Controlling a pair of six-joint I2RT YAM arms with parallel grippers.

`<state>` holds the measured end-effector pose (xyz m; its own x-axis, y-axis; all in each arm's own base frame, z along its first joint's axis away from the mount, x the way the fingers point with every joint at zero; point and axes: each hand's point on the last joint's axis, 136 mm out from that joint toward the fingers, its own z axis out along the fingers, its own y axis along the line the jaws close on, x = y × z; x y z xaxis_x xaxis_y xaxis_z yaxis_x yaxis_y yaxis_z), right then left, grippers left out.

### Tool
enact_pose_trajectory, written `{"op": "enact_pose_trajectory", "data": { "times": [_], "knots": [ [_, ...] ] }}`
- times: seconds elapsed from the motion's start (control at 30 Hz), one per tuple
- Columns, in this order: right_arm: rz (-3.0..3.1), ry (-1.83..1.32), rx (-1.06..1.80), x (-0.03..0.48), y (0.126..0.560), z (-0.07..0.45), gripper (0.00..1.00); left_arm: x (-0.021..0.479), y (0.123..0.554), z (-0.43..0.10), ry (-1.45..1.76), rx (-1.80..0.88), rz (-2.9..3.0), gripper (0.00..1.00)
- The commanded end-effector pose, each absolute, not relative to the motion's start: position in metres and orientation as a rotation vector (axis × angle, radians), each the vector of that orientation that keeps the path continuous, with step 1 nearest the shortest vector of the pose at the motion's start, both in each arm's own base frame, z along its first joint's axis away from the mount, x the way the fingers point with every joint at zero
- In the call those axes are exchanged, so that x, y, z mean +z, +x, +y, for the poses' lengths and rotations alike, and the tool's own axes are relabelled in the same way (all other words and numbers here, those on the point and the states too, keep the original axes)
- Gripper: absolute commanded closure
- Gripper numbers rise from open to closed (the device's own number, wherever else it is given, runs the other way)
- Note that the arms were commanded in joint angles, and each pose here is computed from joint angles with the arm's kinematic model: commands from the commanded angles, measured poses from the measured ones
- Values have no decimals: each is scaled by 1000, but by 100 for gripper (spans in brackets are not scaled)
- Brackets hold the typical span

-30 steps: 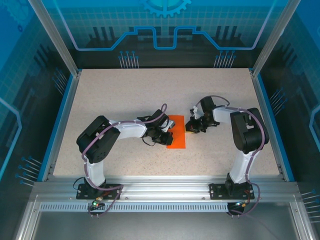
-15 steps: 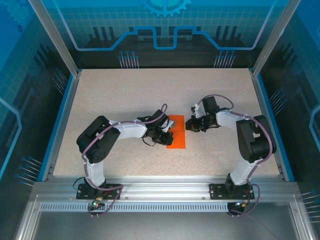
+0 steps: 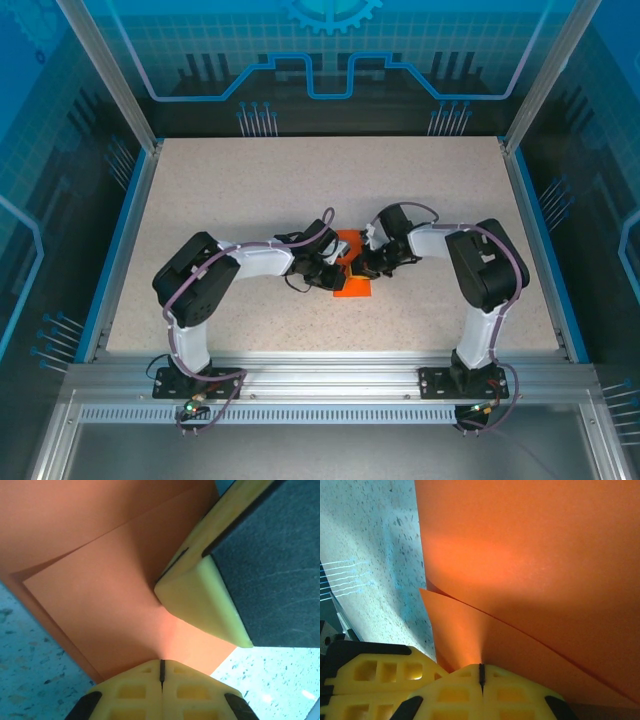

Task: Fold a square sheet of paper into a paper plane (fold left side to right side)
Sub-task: Fold the triangle a second time at the center of the table.

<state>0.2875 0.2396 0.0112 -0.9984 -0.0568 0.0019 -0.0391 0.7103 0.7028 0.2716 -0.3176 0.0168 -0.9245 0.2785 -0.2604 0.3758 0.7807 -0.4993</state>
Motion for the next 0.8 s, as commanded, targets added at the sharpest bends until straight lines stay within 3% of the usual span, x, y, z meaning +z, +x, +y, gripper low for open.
{"op": "enact_pose_trajectory", "data": {
  "times": [0.0, 0.27, 0.77],
  "knots": [
    [-2887, 39, -1030, -9, 280, 230, 100, 23, 259, -310, 518, -805, 2844, 100],
    [-2875, 30, -981, -15, 276, 226, 100, 40, 251, -317, 541, -934, 2832, 100],
    [-2875, 46, -931, -18, 273, 222, 100, 12, 248, -310, 464, -974, 2905, 100]
  ]
}}
